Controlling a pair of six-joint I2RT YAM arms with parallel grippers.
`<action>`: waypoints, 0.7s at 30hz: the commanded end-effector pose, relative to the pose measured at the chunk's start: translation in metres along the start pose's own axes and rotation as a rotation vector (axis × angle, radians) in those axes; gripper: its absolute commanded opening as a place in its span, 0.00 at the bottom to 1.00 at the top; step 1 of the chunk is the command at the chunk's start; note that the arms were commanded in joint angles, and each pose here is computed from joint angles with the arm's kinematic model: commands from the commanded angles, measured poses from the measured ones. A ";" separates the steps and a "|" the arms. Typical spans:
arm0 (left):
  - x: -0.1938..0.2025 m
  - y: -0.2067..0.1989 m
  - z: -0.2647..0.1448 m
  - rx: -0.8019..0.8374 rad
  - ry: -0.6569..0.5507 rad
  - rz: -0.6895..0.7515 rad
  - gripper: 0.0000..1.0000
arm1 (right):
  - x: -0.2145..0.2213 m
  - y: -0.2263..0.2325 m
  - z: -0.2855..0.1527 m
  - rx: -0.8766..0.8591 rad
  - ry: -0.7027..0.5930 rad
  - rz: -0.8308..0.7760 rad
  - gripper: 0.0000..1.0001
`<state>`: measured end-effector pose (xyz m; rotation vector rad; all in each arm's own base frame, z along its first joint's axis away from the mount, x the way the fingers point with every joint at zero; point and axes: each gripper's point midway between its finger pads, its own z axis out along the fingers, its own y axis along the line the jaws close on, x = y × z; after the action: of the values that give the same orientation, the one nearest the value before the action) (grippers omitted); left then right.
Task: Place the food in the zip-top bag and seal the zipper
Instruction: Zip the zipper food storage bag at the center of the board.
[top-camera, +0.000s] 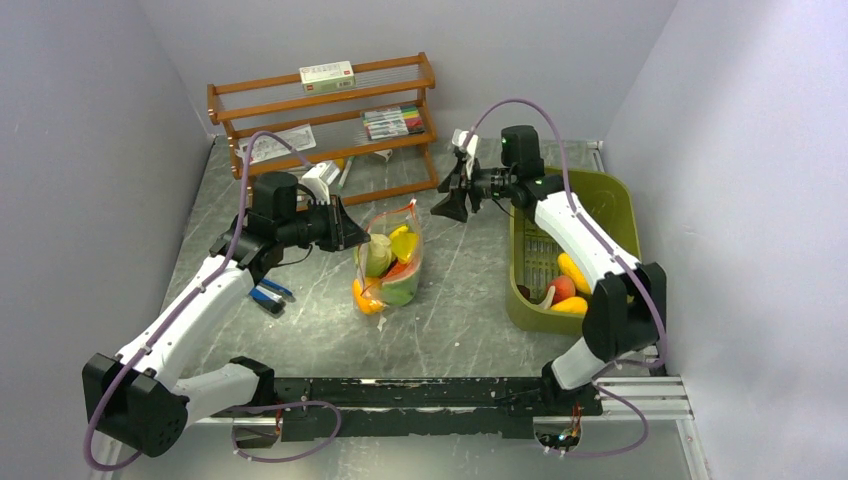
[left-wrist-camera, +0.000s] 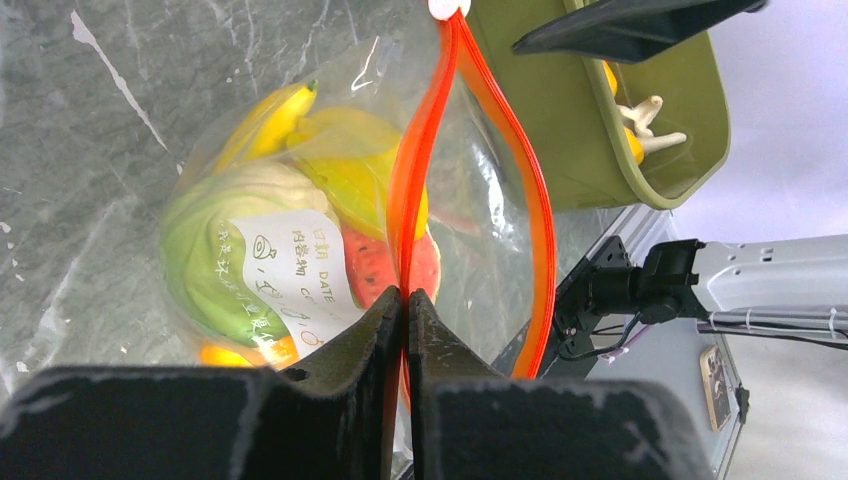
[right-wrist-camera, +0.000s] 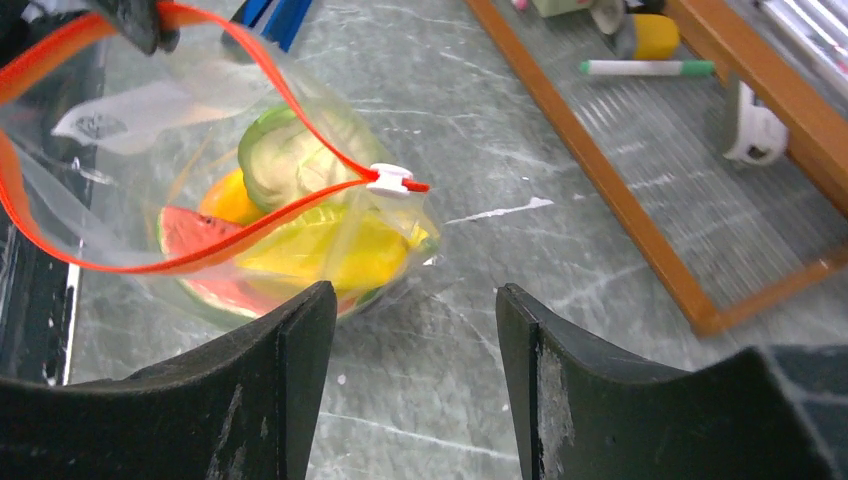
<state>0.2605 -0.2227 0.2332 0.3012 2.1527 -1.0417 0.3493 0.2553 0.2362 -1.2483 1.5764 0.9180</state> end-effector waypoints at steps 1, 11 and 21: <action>-0.005 -0.009 0.000 0.054 -0.009 0.041 0.07 | -0.008 0.010 0.010 -0.180 -0.110 -0.205 0.60; 0.000 -0.007 0.001 0.057 0.010 0.060 0.07 | -0.004 0.007 0.047 -0.291 -0.143 -0.203 0.62; -0.004 -0.009 -0.004 0.070 -0.009 0.166 0.07 | 0.000 0.021 0.068 -0.379 -0.127 -0.240 0.42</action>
<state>0.2584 -0.2241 0.2304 0.3985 2.1312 -1.0318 0.3447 0.3204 0.2075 -1.5368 1.2102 1.1313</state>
